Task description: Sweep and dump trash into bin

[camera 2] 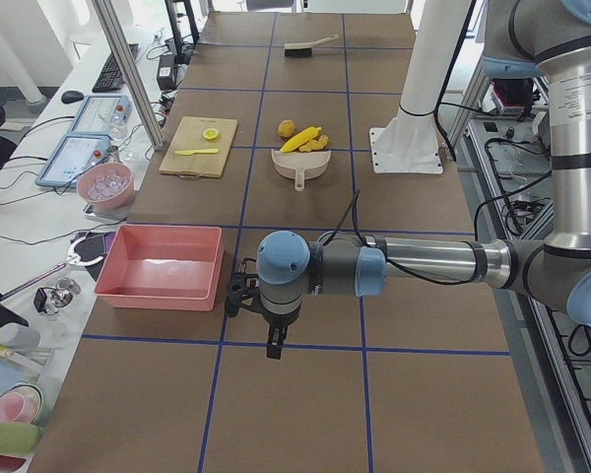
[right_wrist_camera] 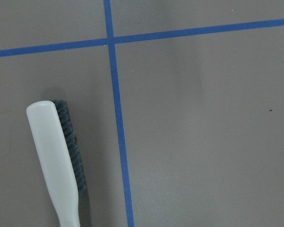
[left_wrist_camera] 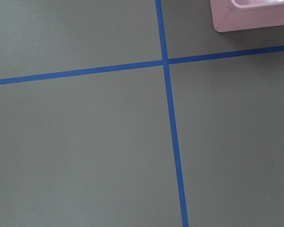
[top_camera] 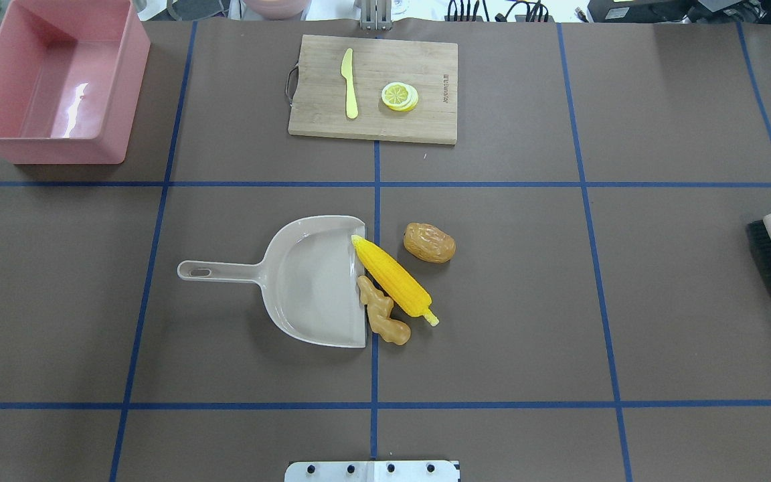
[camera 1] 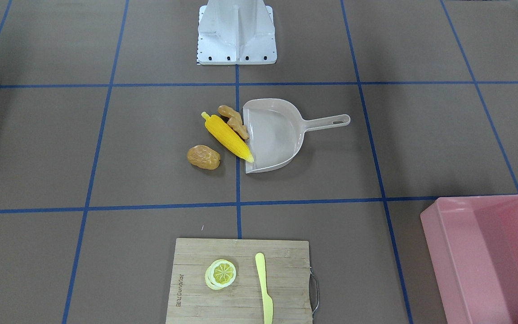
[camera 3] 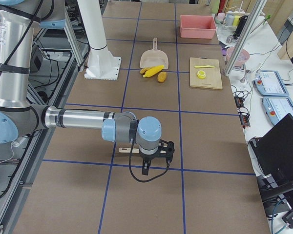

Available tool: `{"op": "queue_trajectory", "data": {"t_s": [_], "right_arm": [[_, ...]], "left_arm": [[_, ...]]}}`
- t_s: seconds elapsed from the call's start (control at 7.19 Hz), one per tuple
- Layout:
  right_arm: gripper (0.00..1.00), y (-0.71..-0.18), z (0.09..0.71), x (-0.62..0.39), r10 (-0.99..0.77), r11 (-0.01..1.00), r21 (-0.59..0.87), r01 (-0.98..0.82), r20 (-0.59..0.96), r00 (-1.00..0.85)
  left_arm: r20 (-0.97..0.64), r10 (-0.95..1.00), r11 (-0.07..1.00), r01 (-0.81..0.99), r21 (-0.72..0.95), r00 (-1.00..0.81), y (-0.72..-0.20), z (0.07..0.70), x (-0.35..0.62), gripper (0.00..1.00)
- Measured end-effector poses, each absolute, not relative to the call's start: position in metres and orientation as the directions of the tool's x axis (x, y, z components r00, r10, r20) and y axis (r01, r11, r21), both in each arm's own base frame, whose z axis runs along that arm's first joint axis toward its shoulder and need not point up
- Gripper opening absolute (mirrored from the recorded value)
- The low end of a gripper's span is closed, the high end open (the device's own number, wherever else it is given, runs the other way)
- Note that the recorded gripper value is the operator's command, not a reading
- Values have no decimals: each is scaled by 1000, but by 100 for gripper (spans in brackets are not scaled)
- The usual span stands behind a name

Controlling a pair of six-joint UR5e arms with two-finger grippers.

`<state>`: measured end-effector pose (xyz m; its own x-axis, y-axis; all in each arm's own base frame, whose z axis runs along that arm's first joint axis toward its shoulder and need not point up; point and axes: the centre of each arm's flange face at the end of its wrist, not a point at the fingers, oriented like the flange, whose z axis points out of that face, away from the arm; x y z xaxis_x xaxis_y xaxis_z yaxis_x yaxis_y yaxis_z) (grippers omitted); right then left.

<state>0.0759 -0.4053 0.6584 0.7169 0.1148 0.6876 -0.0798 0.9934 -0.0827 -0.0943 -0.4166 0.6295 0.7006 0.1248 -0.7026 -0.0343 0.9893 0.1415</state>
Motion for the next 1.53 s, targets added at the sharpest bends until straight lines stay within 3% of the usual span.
{"op": "queue_trajectory", "data": {"t_s": [0.42,0.7,1.11,1.53], "right_arm": [[100,-404,661,76,117,993,-88,-79,686,718],[100,-405,661,77,121,993,-88,-84,674,728],[100,-407,641,74,115,993,-67,-95,684,720],[100,-406,616,48,122,993,-85,-87,715,688]], "left_arm": [[-695,170,982,-58,181,698,-424,611,-85,98],[-672,292,951,-132,280,681,-450,563,-52,98],[-592,564,818,-291,496,576,-519,447,51,98],[-489,753,650,-382,657,440,-532,346,145,98]]}}
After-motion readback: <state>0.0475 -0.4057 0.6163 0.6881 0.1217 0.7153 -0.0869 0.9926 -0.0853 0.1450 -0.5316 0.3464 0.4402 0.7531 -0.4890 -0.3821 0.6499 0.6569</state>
